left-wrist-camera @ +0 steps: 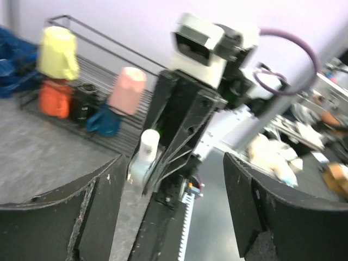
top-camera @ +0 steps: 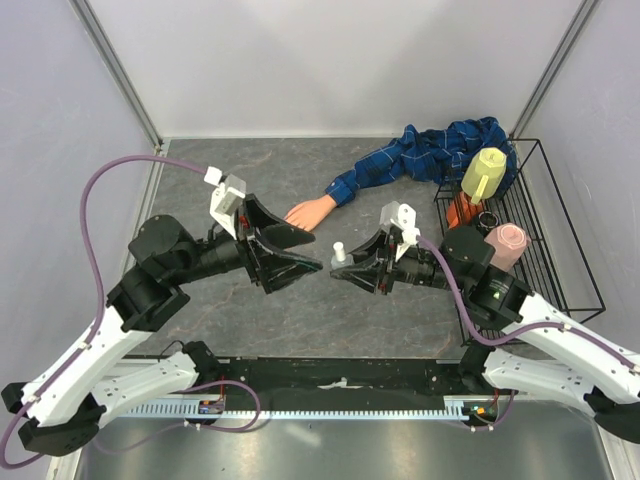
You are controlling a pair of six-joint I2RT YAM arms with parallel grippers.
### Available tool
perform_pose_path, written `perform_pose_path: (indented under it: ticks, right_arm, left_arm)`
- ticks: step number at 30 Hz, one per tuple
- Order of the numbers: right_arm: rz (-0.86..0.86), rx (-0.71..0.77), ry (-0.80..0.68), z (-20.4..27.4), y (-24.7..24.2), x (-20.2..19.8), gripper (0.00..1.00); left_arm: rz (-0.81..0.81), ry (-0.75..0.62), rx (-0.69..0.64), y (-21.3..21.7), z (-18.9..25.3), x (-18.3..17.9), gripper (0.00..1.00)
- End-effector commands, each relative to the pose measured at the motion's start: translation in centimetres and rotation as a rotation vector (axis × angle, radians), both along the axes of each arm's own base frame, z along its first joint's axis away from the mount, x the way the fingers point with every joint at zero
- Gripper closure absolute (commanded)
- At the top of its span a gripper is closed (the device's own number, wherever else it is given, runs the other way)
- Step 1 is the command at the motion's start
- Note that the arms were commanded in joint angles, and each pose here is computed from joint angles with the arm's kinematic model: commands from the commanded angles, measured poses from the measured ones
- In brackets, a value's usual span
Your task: Paint the nails
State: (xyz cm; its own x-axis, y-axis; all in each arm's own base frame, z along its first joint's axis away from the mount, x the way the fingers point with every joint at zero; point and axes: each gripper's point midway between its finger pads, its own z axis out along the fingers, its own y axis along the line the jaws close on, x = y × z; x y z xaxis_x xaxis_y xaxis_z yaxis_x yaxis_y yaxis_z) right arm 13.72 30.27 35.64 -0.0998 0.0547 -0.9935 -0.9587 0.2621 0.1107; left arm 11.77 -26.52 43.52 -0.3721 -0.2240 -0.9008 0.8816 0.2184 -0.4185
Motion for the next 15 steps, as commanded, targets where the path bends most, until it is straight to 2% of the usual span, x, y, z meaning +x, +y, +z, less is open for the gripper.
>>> perform_pose_path:
  ticks: [1, 2, 9, 15]
  right_arm:
    - [0.283, 0.098, -0.004, 3.3, 1.0, -4.6, 1.00]
    - [0.352, 0.101, 0.010, 3.4, 1.1, -5.7, 1.00]
    - [0.389, 0.128, 0.003, 3.8, 1.1, -6.1, 1.00]
    - [0.354, 0.116, 0.013, 3.2, 1.6, -4.8, 1.00]
  left_arm:
    - [-0.227, -0.119, -0.053, -1.0, 0.8, -3.3, 0.23]
    - [-0.246, -0.128, -0.063, -1.1, 1.0, -3.6, 0.23]
    - [-0.329, -0.090, -0.028, -2.2, -0.2, -3.8, 0.23]
    - [-0.349, -0.112, -0.057, -2.9, 0.6, -3.6, 0.40]
